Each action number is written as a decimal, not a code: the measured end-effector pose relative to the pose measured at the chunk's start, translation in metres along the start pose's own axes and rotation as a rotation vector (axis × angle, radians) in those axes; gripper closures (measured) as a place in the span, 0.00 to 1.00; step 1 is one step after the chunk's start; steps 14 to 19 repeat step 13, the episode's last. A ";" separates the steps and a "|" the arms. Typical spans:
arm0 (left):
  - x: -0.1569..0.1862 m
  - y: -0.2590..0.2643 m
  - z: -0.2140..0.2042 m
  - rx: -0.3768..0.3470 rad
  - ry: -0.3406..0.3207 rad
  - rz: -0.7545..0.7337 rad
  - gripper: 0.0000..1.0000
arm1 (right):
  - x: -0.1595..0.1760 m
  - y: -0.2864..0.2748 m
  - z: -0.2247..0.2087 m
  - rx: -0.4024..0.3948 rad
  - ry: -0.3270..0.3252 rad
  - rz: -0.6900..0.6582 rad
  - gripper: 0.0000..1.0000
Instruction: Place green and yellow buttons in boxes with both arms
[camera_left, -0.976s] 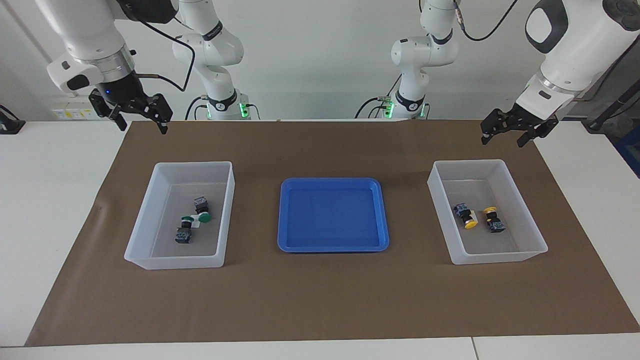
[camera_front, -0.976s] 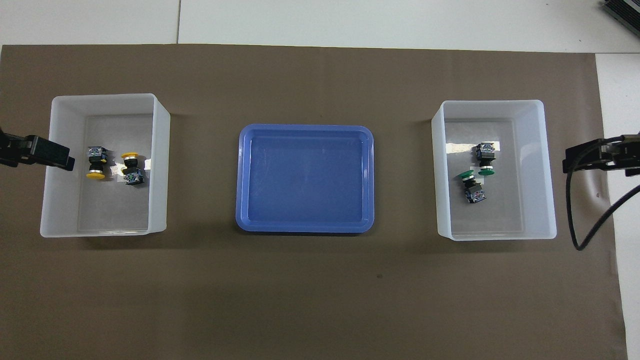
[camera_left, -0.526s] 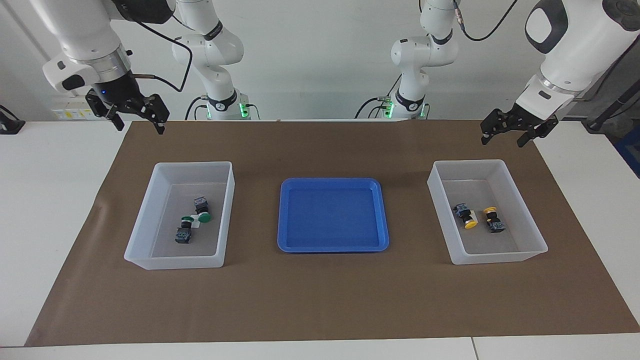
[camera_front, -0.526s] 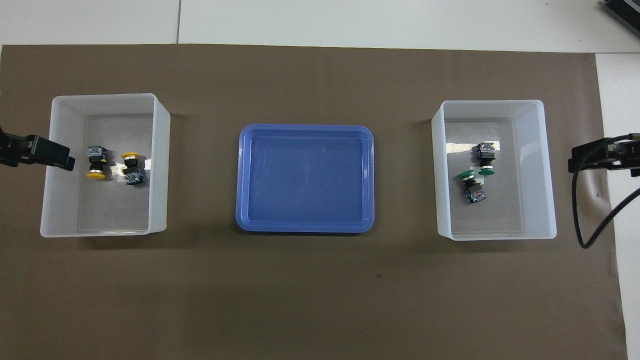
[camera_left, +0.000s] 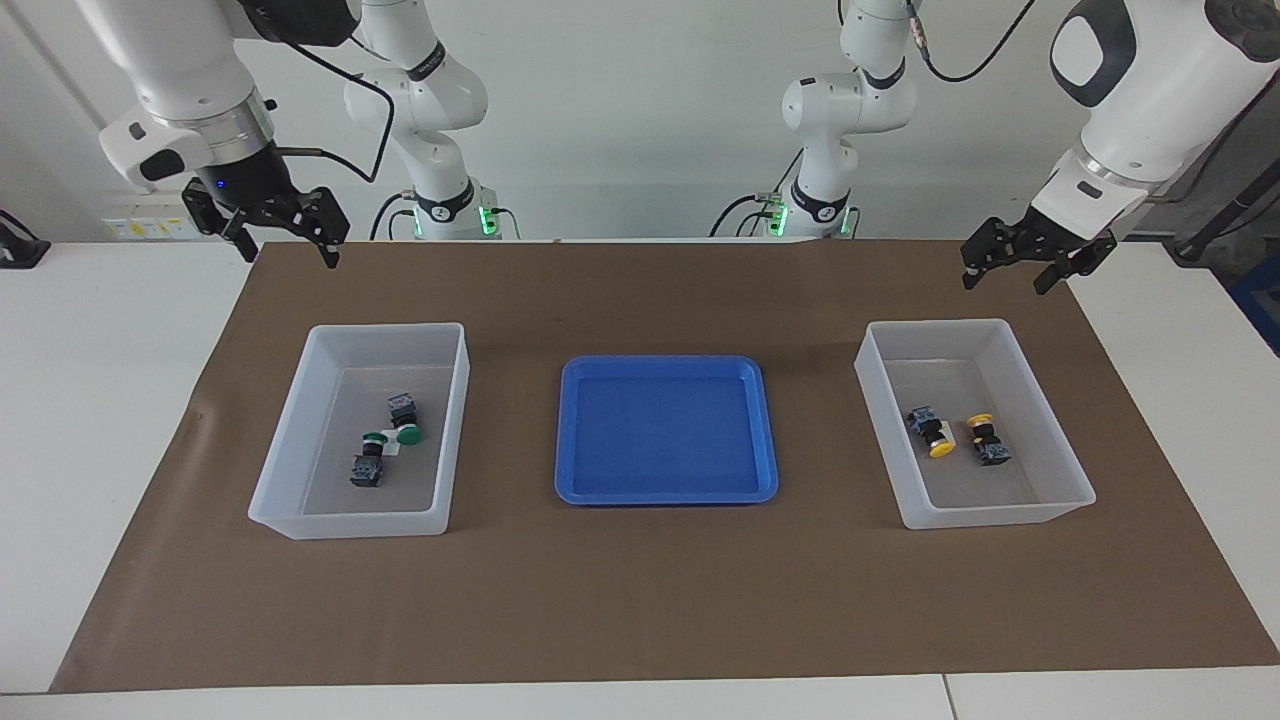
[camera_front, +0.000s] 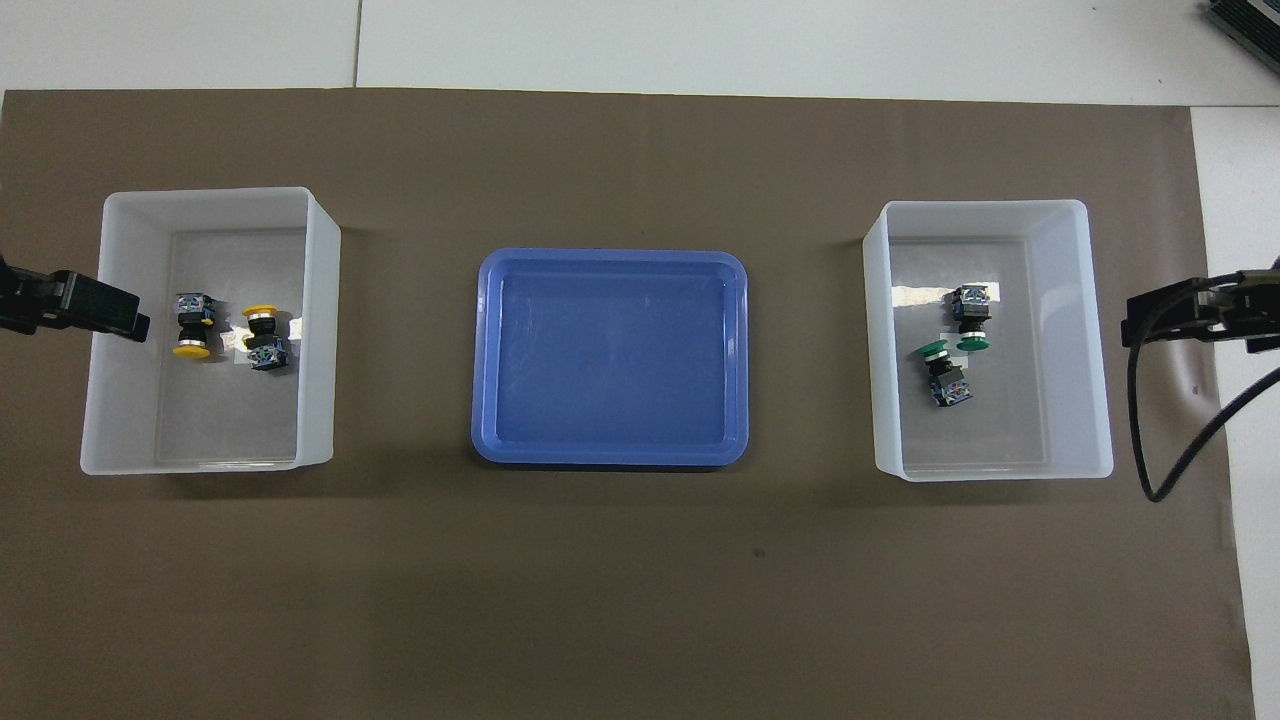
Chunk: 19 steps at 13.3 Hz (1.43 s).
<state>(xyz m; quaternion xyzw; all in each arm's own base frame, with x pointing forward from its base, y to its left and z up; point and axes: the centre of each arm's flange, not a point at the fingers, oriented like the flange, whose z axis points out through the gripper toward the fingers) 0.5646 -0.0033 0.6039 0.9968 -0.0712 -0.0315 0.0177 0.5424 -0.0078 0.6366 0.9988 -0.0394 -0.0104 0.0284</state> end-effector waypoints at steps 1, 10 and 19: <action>0.000 0.000 0.000 0.000 0.000 0.000 0.00 | 0.000 0.000 0.000 0.000 -0.003 -0.001 0.00; 0.000 0.000 0.000 0.000 0.000 0.000 0.00 | -0.001 -0.002 -0.001 0.000 0.000 -0.004 0.00; 0.000 0.000 0.000 0.000 0.000 0.000 0.00 | -0.004 -0.004 -0.004 0.015 -0.003 -0.006 0.00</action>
